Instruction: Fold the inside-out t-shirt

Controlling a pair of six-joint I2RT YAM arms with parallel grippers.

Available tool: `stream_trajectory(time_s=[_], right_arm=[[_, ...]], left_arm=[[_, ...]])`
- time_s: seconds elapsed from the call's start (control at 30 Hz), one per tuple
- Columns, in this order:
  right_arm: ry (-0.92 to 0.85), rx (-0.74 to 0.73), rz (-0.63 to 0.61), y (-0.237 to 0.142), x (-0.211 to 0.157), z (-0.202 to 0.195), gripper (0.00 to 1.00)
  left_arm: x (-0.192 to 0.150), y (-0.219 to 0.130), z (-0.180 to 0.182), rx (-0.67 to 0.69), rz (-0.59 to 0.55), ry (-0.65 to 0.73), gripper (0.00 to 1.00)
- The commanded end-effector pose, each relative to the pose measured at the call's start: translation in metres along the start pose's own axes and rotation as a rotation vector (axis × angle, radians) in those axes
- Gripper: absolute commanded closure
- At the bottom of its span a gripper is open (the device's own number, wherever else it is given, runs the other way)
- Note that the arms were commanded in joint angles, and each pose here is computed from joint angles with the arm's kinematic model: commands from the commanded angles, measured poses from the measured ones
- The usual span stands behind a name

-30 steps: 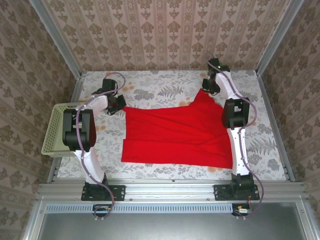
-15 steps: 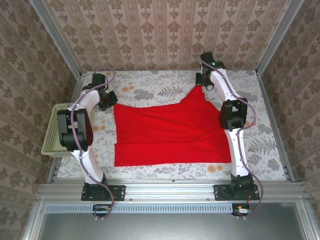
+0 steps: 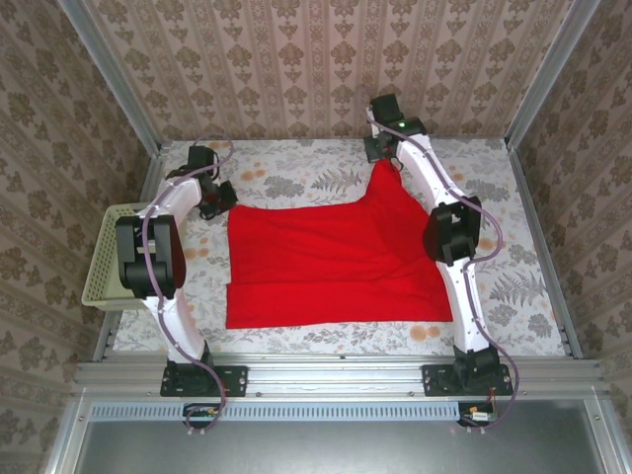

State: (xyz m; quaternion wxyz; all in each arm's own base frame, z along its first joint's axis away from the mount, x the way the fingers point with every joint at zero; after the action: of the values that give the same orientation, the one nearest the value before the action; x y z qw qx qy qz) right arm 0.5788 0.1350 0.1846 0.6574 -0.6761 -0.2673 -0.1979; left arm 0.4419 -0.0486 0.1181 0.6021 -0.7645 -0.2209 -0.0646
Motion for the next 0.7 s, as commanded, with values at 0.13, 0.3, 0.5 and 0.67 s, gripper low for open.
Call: stream_trajectory(time_s=[0.13,0.3,0.5,0.67], right_arm=[[-0.057,-0.045,-0.020,0.000,0.003,-0.001,0.64],[0.096,-0.038,0.015,0.001,-0.001,-0.030,0.54],[0.305,-0.021,0.089,0.015,-0.019,-0.082,0.56],[0.318,-0.051,0.168,0.034,-0.046,-0.098,0.54]], left_arm=[[-0.006,-0.005,-0.007,-0.010,0.013,0.039,0.89],[-0.009,-0.005,-0.003,0.015,0.023,0.045,0.85],[-0.013,-0.026,0.008,0.140,-0.005,0.035,0.63],[-0.017,-0.073,0.007,0.235,-0.111,0.059,0.40]])
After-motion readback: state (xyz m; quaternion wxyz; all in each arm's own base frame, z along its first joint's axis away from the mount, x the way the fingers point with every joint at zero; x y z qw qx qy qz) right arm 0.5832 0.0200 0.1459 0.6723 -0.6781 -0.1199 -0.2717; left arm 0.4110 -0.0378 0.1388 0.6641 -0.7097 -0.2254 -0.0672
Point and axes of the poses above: each hand's point on the last joint's axis, 136 mm out from that joint toward the fingers, its own y axis out along the fingers, its own z axis along the line the jaws close on, x = y × z, the point moved 4 cm from there along -y, back along the fingers, and after that the axes turned 6 degrees about y, right-handed, at the moved point
